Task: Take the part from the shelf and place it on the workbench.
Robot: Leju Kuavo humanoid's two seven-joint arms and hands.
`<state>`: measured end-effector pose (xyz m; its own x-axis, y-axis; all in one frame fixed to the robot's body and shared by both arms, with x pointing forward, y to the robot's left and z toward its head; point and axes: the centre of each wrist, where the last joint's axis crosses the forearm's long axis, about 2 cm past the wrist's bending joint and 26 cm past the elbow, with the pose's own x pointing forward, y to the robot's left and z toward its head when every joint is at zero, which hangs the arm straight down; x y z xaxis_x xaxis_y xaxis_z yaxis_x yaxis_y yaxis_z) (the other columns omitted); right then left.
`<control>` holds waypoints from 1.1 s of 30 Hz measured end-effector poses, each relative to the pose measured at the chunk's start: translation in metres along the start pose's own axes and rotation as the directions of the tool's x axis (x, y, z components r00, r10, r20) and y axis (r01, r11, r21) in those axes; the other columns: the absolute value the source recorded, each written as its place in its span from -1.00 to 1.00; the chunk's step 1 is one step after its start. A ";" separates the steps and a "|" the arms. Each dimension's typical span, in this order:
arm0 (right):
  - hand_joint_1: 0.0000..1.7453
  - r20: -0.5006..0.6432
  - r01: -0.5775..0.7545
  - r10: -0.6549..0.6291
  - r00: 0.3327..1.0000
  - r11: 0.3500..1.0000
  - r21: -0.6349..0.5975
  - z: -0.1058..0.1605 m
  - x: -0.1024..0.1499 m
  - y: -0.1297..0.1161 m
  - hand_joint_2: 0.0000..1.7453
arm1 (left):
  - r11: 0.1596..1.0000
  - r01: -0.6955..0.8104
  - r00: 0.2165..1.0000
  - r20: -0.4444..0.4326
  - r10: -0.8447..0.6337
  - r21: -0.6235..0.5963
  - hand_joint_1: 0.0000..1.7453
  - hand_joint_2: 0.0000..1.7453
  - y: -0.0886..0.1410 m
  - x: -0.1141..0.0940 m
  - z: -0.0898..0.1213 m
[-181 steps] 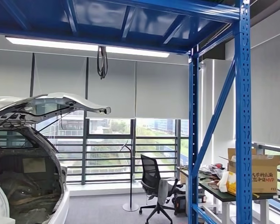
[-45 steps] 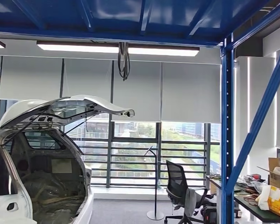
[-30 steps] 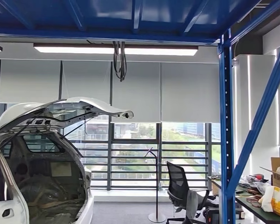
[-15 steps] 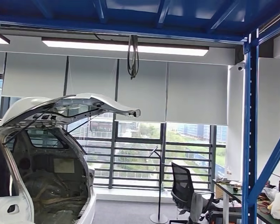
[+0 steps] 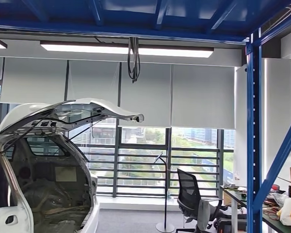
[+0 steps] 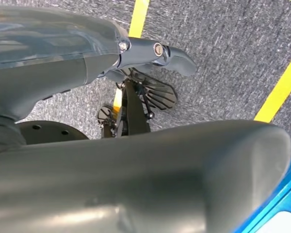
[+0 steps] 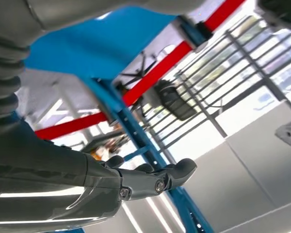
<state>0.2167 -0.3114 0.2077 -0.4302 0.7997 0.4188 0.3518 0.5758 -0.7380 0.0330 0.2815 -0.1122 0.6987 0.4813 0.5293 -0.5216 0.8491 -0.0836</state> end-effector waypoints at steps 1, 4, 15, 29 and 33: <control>-1.00 -0.016 -0.036 0.036 0.999 0.999 0.008 0.000 -0.001 0.002 1.00 | 1.000 0.000 1.000 -0.002 0.000 0.001 -1.00 -1.00 0.000 0.000 0.000; -1.00 -0.060 -0.117 0.120 0.991 0.992 0.045 -0.001 -0.005 0.009 1.00 | 1.000 0.003 1.000 -0.002 -0.003 -0.015 -1.00 -1.00 -0.002 -0.001 0.001; -1.00 -0.072 -0.135 0.156 0.985 0.962 0.239 -0.040 -0.022 0.061 1.00 | 0.990 0.029 0.996 0.084 -0.017 -0.139 -1.00 -1.00 -0.009 0.003 -0.002; -1.00 -0.015 -0.121 0.139 0.990 0.908 0.401 -0.082 -0.025 0.109 1.00 | 0.988 0.049 0.994 0.102 -0.034 -0.145 -1.00 -1.00 -0.006 0.007 -0.004; -1.00 -0.012 -0.123 0.140 0.990 0.902 0.415 -0.083 -0.024 0.113 1.00 | 0.989 0.048 0.994 0.103 -0.033 -0.143 -1.00 -1.00 -0.006 0.007 -0.004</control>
<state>0.3356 -0.2520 0.1580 -0.3664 0.8745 0.3177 0.0254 0.3507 -0.9361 0.0430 0.2810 -0.1110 0.6617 0.4279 0.6157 -0.4120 0.8936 -0.1783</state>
